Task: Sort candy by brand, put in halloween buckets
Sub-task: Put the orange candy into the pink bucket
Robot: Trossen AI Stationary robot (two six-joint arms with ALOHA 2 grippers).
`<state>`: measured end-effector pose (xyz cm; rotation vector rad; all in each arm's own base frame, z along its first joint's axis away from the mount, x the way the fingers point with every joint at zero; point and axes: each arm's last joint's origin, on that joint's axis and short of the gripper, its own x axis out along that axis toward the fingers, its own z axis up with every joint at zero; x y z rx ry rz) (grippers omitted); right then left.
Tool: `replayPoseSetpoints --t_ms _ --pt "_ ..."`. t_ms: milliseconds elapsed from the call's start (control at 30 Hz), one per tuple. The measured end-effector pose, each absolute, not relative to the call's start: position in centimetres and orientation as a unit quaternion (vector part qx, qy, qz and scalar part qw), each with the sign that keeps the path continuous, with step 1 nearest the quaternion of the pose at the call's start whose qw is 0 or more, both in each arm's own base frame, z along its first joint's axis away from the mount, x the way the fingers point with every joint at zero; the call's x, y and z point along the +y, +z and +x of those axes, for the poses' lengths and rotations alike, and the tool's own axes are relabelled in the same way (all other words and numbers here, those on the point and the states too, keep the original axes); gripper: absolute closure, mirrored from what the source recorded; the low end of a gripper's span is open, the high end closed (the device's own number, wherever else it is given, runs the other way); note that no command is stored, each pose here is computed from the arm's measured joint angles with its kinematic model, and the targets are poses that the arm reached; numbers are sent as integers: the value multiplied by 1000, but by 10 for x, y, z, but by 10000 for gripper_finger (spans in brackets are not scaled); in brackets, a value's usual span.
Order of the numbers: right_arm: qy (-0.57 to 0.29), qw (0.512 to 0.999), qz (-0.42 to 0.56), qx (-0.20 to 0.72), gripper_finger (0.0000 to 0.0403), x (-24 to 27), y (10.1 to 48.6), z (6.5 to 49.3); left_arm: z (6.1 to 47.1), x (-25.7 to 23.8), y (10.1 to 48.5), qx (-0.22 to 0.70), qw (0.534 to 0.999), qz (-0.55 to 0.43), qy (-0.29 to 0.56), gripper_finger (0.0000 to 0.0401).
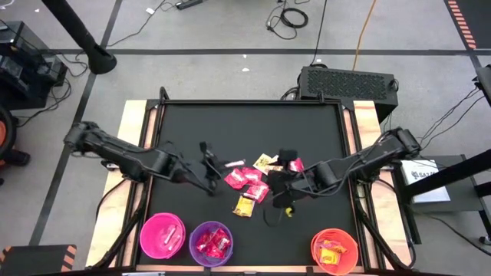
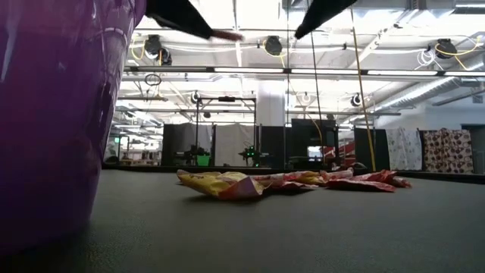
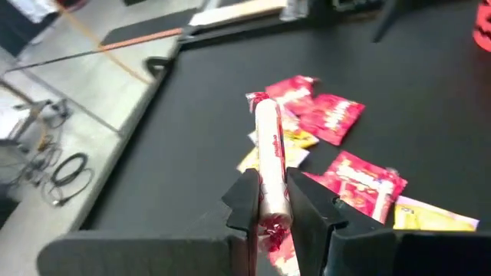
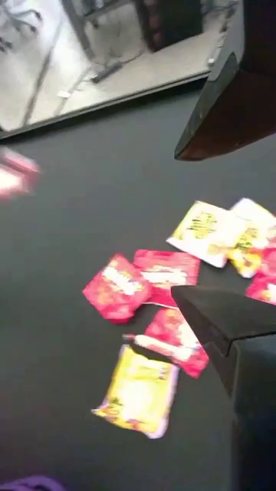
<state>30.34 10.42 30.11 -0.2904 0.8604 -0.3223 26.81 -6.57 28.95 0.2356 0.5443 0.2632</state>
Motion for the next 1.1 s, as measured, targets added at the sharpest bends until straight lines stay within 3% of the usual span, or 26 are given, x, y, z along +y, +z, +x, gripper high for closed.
replayPoseSetpoints --t_ms 100,300,600,833,1100 --pt "-157 878 -137 432 133 106 298 299 247 -60 303 245 952 105 149 346" --pt "-149 869 -151 447 133 113 286 301 198 -50 296 213 955 94 184 346" --pt "-128 882 -170 421 133 115 263 306 144 -32 302 53 979 32 192 346" --pt "-129 882 -175 418 133 111 257 308 126 -26 304 8 981 -25 191 346" --pt "-133 885 -172 413 133 107 258 311 126 -26 304 7 982 -23 189 346"
